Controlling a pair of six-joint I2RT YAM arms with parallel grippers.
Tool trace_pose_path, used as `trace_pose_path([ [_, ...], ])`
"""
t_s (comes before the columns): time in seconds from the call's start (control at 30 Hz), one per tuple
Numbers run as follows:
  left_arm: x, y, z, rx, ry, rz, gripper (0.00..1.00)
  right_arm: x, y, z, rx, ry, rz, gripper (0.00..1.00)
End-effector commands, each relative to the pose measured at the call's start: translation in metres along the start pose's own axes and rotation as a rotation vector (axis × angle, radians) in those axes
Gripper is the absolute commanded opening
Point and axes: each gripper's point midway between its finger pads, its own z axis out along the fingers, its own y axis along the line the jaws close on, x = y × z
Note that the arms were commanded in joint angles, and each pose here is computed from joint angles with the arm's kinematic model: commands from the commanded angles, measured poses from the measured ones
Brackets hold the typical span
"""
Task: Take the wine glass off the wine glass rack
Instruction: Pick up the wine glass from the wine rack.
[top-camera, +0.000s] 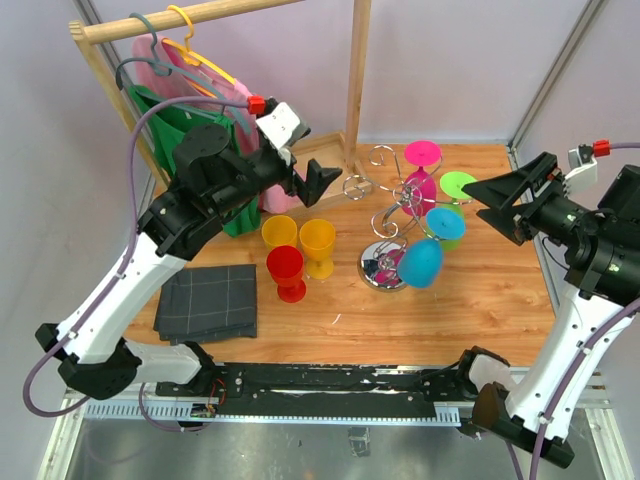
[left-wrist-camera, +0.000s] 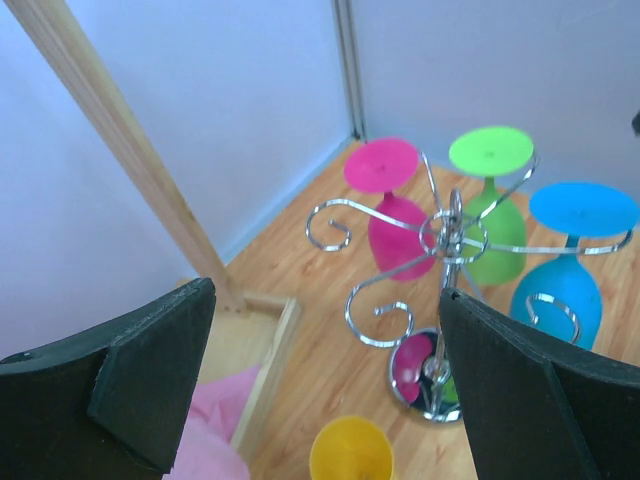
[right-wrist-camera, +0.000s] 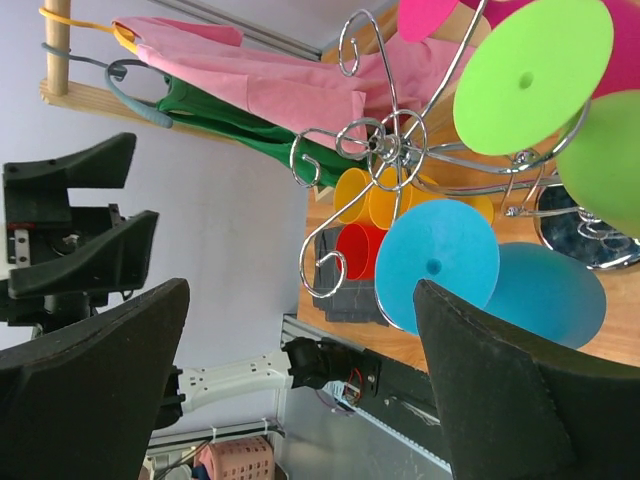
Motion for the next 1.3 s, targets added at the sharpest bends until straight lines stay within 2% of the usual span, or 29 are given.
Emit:
trace_pose_path([
  [0.0, -0.037, 0.004, 0.017, 0.021, -0.127, -0.104, 0.99, 0.008, -0.016, -0.004, 0.081, -0.019, 0.032, 0.96],
  [0.3, -0.035, 0.035, 0.049, 0.136, -0.064, -0.3, 0.99, 0.012, -0.026, -0.007, 0.14, -0.05, 0.044, 0.98],
  [0.67, -0.032, 0.022, 0.058, 0.257, -0.064, -0.306, 0.99, 0.035, -0.054, -0.001, 0.166, 0.008, 0.141, 0.93],
  [1.03, -0.02, 0.015, 0.058, 0.28, -0.052, -0.333, 0.99, 0.041, -0.069, 0.011, 0.123, 0.036, 0.209, 0.8],
  [1.17, -0.02, 0.015, 0.057, 0.277, -0.053, -0.334, 0.99, 0.038, -0.068, 0.012, 0.11, 0.034, 0.217, 0.73],
  [1.27, -0.019, 0.015, 0.057, 0.275, -0.052, -0.332, 0.99, 0.036, -0.068, 0.014, 0.098, 0.034, 0.225, 0.64],
])
